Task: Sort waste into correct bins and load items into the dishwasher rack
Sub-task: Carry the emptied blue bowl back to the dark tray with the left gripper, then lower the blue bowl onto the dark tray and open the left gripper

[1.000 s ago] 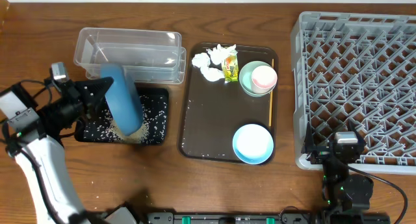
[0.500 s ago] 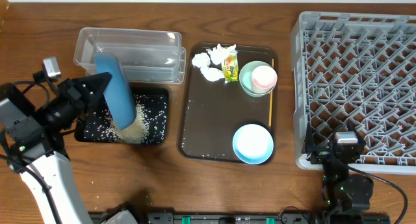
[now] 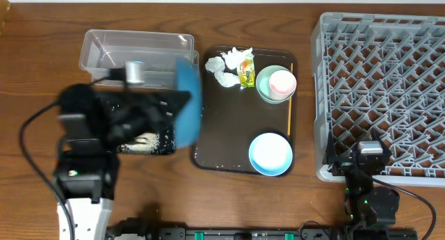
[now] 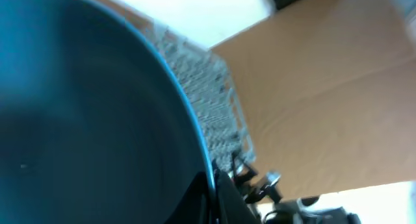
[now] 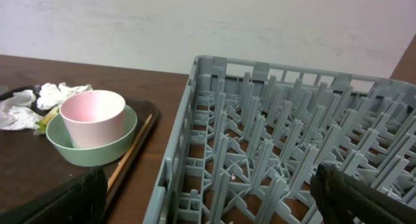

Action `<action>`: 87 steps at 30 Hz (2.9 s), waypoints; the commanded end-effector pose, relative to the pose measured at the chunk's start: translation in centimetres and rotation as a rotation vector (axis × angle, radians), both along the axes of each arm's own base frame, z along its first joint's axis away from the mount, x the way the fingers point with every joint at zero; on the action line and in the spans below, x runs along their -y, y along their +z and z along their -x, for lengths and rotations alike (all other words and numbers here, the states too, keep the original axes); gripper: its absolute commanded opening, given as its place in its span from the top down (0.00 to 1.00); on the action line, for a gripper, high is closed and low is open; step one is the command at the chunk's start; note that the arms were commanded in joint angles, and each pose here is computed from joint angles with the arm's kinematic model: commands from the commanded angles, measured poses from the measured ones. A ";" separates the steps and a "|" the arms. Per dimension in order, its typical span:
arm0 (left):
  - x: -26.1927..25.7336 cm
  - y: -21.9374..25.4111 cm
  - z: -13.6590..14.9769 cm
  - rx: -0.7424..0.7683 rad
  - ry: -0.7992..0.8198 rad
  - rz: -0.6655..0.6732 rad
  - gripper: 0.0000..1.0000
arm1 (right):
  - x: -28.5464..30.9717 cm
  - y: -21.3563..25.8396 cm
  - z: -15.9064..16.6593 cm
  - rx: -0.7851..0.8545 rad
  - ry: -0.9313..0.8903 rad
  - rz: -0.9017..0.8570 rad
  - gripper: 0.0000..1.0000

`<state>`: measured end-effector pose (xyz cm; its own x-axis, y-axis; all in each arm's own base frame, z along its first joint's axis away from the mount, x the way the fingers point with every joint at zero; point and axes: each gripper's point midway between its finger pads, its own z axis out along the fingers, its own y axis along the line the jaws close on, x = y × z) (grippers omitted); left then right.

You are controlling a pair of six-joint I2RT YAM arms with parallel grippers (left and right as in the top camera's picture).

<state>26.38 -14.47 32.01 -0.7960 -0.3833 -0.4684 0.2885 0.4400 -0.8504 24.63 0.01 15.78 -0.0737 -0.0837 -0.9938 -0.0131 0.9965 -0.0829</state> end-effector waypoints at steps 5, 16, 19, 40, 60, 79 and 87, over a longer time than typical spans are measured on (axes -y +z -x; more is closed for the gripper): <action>3.5 -4.0 -2.1 0.072 0.174 -0.367 0.94 | 0.3 -0.1 0.0 -0.001 -0.014 0.007 0.01; 10.7 -10.4 -5.6 0.239 0.144 -0.690 0.94 | 0.3 -0.1 0.0 -0.001 -0.014 0.007 0.01; 11.8 -12.8 -6.5 0.213 0.127 -0.716 0.94 | 0.3 -0.1 0.0 -0.001 -0.014 0.007 0.01; 14.5 -18.3 -6.6 0.152 0.054 -0.760 0.94 | 0.3 -0.1 0.0 -0.001 -0.014 0.007 0.01; 14.8 -19.0 -6.8 0.118 0.069 -0.740 0.75 | 0.3 -0.1 0.0 -0.001 -0.014 0.007 0.01; 12.6 -10.1 0.8 0.135 -0.099 -0.577 0.36 | 0.3 -0.1 0.0 -0.001 -0.014 0.007 0.01; 12.0 -14.6 4.4 -0.080 -0.241 -0.644 0.35 | 0.3 -0.1 0.0 -0.001 -0.014 0.007 0.01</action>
